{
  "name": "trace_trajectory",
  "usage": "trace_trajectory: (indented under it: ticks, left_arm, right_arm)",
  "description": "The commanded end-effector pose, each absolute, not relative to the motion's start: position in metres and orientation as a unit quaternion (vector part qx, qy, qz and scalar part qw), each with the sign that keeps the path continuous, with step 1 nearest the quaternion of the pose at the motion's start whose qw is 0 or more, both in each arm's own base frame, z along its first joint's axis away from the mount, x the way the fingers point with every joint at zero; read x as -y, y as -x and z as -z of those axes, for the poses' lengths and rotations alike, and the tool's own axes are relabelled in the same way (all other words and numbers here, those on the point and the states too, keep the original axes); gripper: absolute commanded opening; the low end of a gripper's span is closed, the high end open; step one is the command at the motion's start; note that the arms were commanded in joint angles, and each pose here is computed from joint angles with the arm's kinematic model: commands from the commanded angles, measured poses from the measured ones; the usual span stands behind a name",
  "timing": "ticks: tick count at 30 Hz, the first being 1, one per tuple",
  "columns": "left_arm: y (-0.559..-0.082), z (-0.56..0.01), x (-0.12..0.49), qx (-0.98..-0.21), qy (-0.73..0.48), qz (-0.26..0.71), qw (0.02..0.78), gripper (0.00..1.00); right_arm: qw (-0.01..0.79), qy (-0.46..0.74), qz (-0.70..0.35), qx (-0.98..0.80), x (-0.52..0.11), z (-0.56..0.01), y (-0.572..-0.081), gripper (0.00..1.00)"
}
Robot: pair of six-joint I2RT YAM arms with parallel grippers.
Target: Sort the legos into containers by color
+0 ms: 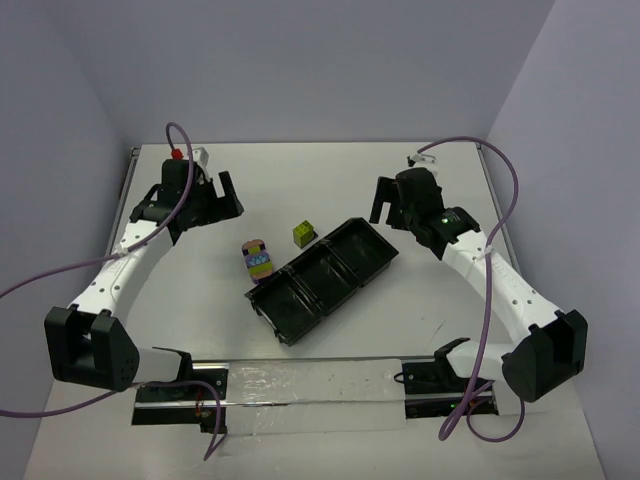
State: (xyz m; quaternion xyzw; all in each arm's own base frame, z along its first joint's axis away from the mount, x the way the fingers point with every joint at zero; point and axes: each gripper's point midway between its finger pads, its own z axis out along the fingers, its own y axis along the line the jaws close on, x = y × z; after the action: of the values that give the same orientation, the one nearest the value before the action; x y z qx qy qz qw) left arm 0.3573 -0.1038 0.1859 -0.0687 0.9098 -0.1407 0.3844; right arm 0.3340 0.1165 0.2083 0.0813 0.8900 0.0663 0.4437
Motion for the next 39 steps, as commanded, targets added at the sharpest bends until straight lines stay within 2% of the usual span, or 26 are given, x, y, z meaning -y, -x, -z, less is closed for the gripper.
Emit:
trace_trajectory:
  ticks: [1, 11, 18, 23, 28, 39]
  left_arm:
    - [-0.365, -0.209, 0.121, -0.897, 0.032, 0.181, 0.401, 0.99]
    - [-0.368, -0.222, 0.142, -0.888, -0.004, 0.226, 0.401, 0.99]
    - [-0.385, -0.251, 0.197, -0.859, -0.109, 0.244, 0.436, 0.99]
    - [-0.395, -0.227, 0.234, -0.879, -0.193, 0.214, 0.380, 0.99]
    - [-0.402, -0.172, 0.264, -0.899, -0.278, 0.131, 0.312, 0.98]
    - [-0.384, -0.114, 0.293, -0.893, -0.354, 0.080, 0.267, 0.98]
  right_arm:
    - [0.446, -0.085, -0.071, -0.888, -0.120, -0.216, -0.337, 1.00]
    - [0.467, -0.060, -0.114, -0.875, -0.132, -0.227, -0.335, 1.00]
    - [0.490, -0.071, -0.126, -0.860, -0.129, -0.239, -0.330, 1.00]
    - [0.507, -0.067, -0.131, -0.849, -0.127, -0.248, -0.327, 1.00]
    - [0.495, -0.062, -0.102, -0.860, -0.121, -0.241, -0.330, 1.00]
    - [0.490, -0.068, -0.080, -0.865, -0.117, -0.236, -0.336, 1.00]
